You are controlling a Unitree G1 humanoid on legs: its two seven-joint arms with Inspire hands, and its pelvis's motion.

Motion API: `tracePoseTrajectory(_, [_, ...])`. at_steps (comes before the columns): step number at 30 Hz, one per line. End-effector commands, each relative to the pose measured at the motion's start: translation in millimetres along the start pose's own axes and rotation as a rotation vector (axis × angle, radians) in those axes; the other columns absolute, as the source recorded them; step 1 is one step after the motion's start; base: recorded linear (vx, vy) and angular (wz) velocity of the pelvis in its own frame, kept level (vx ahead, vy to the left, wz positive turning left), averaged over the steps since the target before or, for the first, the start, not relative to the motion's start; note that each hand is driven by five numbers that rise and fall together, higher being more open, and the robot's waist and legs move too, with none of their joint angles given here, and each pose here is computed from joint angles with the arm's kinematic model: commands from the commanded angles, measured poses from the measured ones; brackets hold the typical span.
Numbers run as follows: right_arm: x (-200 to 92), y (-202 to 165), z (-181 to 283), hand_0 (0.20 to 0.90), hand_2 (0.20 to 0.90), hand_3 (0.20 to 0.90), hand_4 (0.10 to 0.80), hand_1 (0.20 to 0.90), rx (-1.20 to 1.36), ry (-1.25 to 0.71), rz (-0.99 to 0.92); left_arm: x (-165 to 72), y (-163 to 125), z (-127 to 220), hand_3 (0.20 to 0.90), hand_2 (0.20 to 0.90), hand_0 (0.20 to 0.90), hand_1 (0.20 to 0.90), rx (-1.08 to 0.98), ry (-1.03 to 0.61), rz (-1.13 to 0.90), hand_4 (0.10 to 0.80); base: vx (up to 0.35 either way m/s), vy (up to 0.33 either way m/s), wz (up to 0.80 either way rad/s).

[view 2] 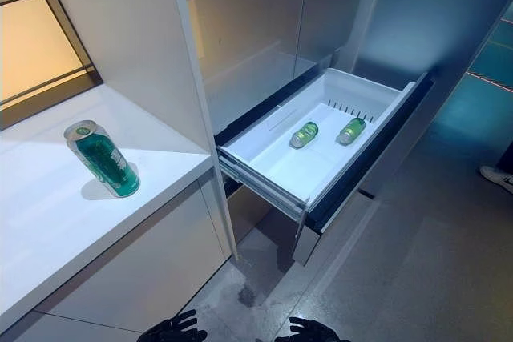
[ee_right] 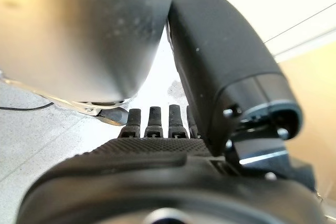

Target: Put drinks into fridge and close the fridge

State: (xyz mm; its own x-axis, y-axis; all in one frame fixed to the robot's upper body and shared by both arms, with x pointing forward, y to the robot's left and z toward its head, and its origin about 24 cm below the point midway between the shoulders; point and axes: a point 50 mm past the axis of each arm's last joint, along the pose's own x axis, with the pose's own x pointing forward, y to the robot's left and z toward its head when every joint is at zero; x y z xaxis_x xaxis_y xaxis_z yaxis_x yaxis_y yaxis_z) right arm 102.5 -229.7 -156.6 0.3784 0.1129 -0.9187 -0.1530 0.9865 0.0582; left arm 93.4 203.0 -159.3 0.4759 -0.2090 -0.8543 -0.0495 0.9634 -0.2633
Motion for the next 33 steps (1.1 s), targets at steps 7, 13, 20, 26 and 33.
tracePoseTrajectory(7, [-4.7, -11.5, -6.0, 0.9, 0.9, 0.9, 0.8, 0.9, -0.076, 0.051, -0.009, 5.2, 1.3, 34.7, 0.9, 0.9, 0.9, 0.9, 0.249, -0.088, 0.037, 0.8, 0.001, 0.002, -0.01])
tracePoseTrajectory(13, [-5.1, -13.6, -3.0, 0.9, 0.9, 0.9, 0.8, 0.9, -0.124, 0.059, 0.0, 7.5, -9.9, 69.7, 0.9, 0.9, 0.9, 0.9, 0.593, -0.215, 0.047, 0.8, 0.0, 0.007, -0.05])
tracePoseTrajectory(20, [-4.9, -17.0, 7.8, 0.9, 0.9, 0.9, 0.8, 0.9, -0.142, 0.047, 0.01, -7.5, -46.3, 160.9, 0.9, 0.9, 0.9, 0.9, 0.759, -0.613, 0.008, 0.8, -0.039, -0.002, -0.14])
tracePoseTrajectory(26, [-5.4, -16.5, 3.8, 0.9, 0.9, 0.9, 0.8, 0.9, -0.102, 0.036, 0.0, -62.4, -79.9, 248.3, 0.9, 0.9, 0.9, 0.9, 0.723, -0.985, -0.153, 0.8, -0.023, -0.013, -0.05])
tracePoseTrajectory(33, [-6.2, -11.4, -9.0, 0.9, 0.9, 0.9, 0.8, 0.9, -0.084, 0.043, -0.001, -125.5, -138.1, 272.6, 0.9, 0.9, 0.9, 0.9, 0.571, -1.133, -0.733, 0.8, 0.0, 0.0, 0.0])
